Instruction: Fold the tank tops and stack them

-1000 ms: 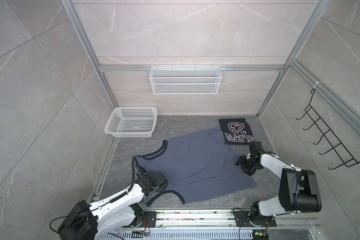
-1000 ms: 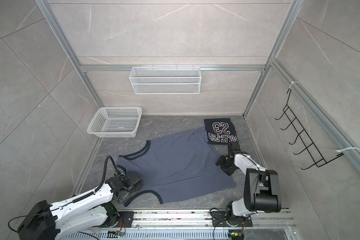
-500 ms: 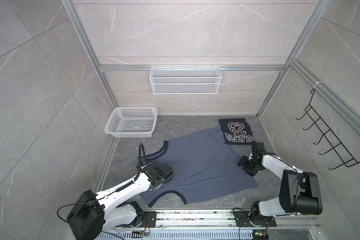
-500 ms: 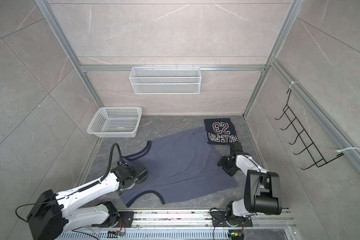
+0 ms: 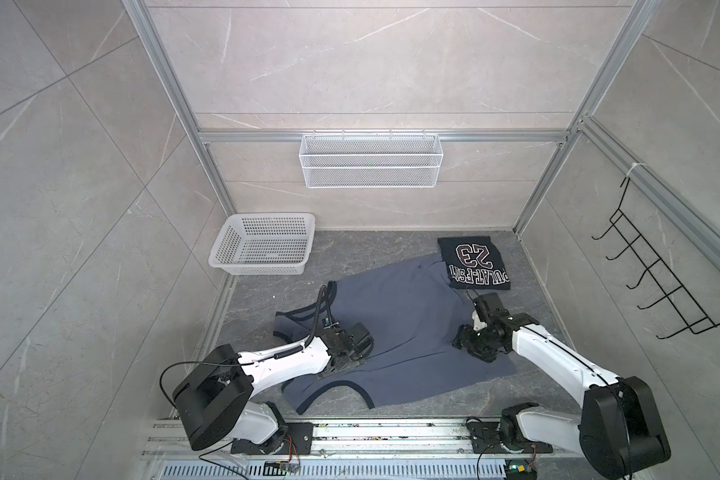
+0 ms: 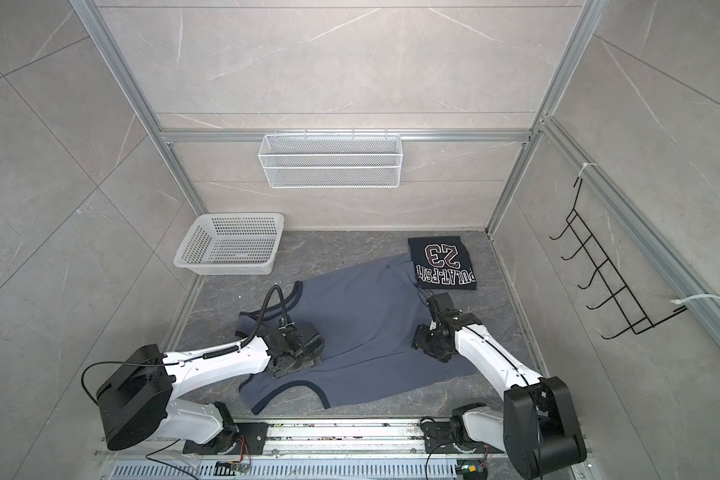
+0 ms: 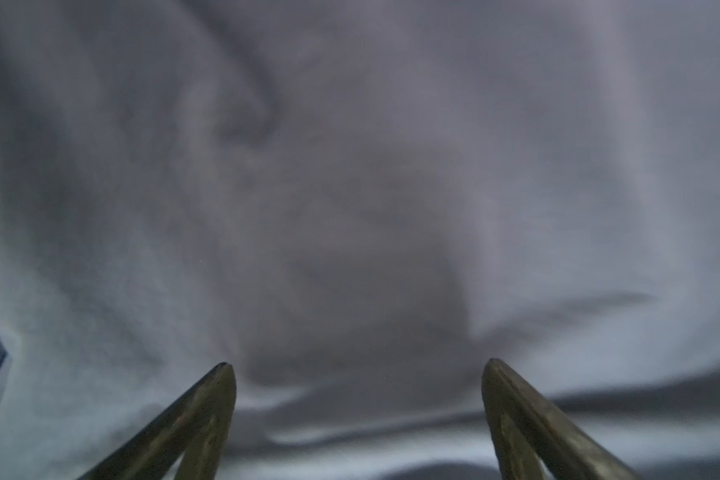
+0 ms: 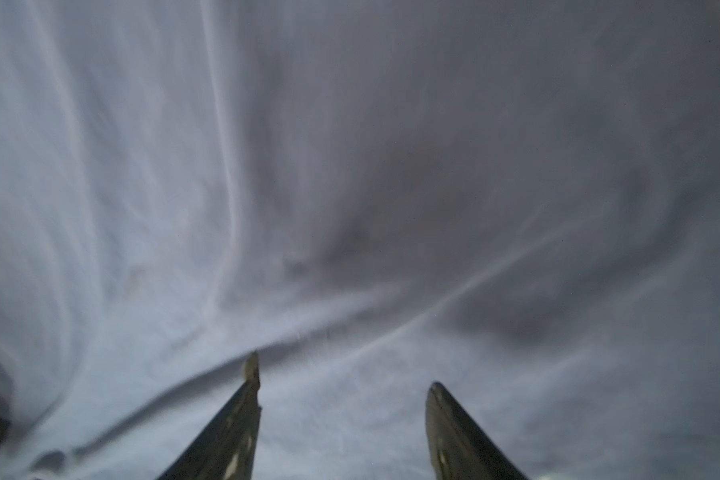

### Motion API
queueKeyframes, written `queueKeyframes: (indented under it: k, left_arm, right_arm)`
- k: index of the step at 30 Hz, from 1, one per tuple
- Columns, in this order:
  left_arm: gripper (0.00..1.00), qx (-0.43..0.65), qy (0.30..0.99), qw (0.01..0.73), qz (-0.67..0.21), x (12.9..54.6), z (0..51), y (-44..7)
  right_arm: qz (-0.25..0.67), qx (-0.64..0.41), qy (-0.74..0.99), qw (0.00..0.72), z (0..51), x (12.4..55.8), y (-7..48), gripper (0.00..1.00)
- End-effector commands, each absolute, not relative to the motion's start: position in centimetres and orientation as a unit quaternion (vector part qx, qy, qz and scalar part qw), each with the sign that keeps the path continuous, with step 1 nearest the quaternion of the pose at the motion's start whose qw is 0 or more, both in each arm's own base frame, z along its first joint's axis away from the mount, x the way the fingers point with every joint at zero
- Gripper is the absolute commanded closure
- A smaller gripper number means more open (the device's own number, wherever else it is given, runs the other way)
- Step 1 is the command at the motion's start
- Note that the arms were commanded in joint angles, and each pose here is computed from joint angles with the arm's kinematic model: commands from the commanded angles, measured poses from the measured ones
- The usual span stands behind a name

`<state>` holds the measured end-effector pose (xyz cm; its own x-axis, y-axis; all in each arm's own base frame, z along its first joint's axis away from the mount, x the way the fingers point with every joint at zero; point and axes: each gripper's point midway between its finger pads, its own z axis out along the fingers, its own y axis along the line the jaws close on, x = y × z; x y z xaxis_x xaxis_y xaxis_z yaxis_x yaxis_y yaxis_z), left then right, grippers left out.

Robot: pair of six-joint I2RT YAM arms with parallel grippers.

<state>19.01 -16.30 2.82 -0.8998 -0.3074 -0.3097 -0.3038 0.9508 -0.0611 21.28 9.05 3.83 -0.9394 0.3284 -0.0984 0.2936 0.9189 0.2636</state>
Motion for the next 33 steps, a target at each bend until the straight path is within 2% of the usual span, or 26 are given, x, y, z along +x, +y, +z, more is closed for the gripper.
queueKeyframes:
  k: [1,10,15,20,24,29,33]
  left_arm:
    - [0.05,-0.161,0.975,0.153,-0.009,19.7,2.0,-15.4]
    - [0.05,-0.179,0.973,0.139,0.037,20.5,0.3,-9.4]
    - [0.05,-0.206,0.966,0.150,0.043,22.1,1.2,-6.6]
    - [0.04,-0.242,0.950,0.192,0.036,24.6,3.8,-4.9]
    - [0.04,-0.234,0.947,0.219,0.037,27.3,6.7,-4.8]
    - [0.04,-0.167,0.958,0.233,0.017,29.7,9.9,-8.3]
    - [0.04,-0.138,0.967,0.215,-0.022,30.3,9.0,-12.3]
  right_arm:
    - [0.102,0.164,0.981,0.031,2.0,18.9,9.8,0.35]
    - [0.070,0.138,0.988,-0.006,-1.1,14.3,13.1,0.35]
    - [0.077,0.117,0.990,-0.010,-1.4,11.9,16.5,0.35]
    - [0.096,0.062,0.994,-0.003,0.2,10.6,20.9,0.35]
    - [0.104,0.031,0.994,0.017,2.1,11.4,22.4,0.35]
    - [0.051,0.033,0.995,0.076,4.7,15.5,18.0,0.34]
    - [0.048,0.058,0.994,0.082,4.4,17.9,15.6,0.34]
